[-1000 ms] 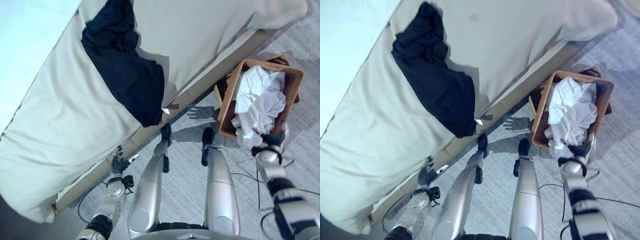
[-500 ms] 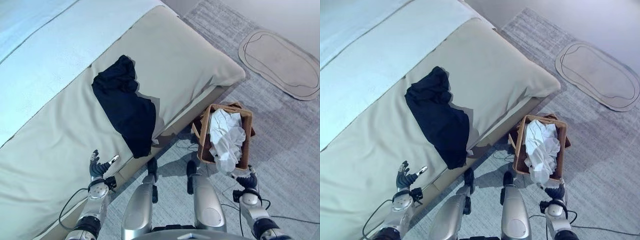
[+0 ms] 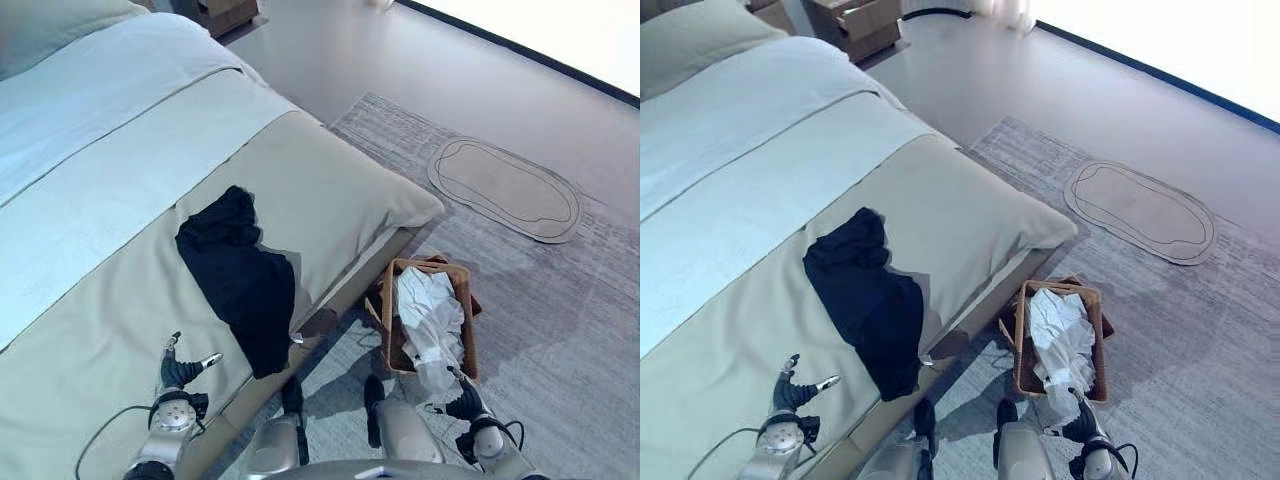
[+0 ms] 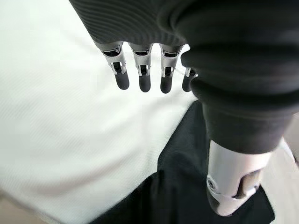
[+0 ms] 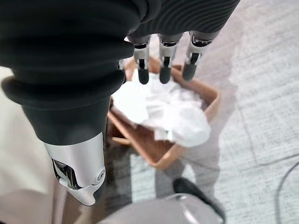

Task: Pick up clothes into the bucket

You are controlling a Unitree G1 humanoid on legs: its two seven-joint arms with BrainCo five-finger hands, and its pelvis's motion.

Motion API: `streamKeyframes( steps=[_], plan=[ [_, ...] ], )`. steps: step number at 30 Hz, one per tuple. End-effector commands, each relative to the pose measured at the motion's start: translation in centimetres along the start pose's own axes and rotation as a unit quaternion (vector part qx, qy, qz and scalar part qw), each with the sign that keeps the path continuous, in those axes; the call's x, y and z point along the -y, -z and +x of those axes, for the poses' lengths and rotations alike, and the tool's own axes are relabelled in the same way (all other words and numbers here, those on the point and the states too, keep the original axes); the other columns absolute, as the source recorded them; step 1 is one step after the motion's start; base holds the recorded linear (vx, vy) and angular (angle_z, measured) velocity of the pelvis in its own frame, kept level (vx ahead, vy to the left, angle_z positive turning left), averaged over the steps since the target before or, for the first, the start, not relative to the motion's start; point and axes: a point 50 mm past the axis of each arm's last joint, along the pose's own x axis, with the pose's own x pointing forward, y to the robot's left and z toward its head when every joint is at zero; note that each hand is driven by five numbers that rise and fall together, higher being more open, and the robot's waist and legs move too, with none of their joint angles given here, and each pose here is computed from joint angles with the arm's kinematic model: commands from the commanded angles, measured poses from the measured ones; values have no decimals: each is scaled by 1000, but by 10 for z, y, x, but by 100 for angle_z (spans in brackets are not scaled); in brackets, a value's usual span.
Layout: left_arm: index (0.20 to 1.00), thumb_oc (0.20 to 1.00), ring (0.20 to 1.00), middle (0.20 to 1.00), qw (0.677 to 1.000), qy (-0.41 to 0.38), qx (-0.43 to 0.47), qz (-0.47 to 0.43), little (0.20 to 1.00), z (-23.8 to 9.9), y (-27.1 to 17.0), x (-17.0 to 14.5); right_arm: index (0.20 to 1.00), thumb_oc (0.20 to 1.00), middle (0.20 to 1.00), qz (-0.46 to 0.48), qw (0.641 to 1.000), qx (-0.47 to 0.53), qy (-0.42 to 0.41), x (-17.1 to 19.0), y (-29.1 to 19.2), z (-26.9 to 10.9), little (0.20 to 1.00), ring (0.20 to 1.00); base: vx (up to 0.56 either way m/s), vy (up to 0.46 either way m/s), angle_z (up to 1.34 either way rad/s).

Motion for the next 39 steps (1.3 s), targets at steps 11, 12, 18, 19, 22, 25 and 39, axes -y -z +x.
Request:
streamKeyframes(
  steps=[11,12,18,19,22,25,39],
  plan=[
    [1000,1000,1000,1000,932,-224,183,217,1000,50,-102,-118,1000,1000,1000,-10,996,90,3,8,-28,2,1000,1000,-49,12,-10],
    [1000,1000,1000,1000,912,-258,209,240,1000,51,-119,-133,1000,1000,1000,-5,995,99,3,6,-33,2,1000,1000,-76,-21,0],
    [1000,1000,1000,1000,857,-322,268,301,1000,44,-161,-170,1000,1000,1000,39,990,135,25,9,-56,7,1000,1000,-83,-17,-5],
    [1000,1000,1000,1000,848,-333,275,308,1000,42,-168,-175,1000,1000,1000,50,988,143,33,13,-61,8,1000,1000,-90,-8,-18],
    [1000,1000,1000,1000,828,-360,296,311,1000,37,-187,-190,1000,1000,1000,75,980,176,51,22,-78,8,1000,1000,-22,10,-13],
    [1000,1000,1000,1000,821,-373,305,306,1000,34,-196,-197,1000,1000,1000,88,976,191,60,26,-84,7,1000,1000,-21,-25,-14],
    [1000,1000,1000,1000,797,-407,348,281,1000,30,-244,-200,1000,1000,1000,99,958,253,95,37,-111,4,1000,1000,-41,-13,0]
  ],
)
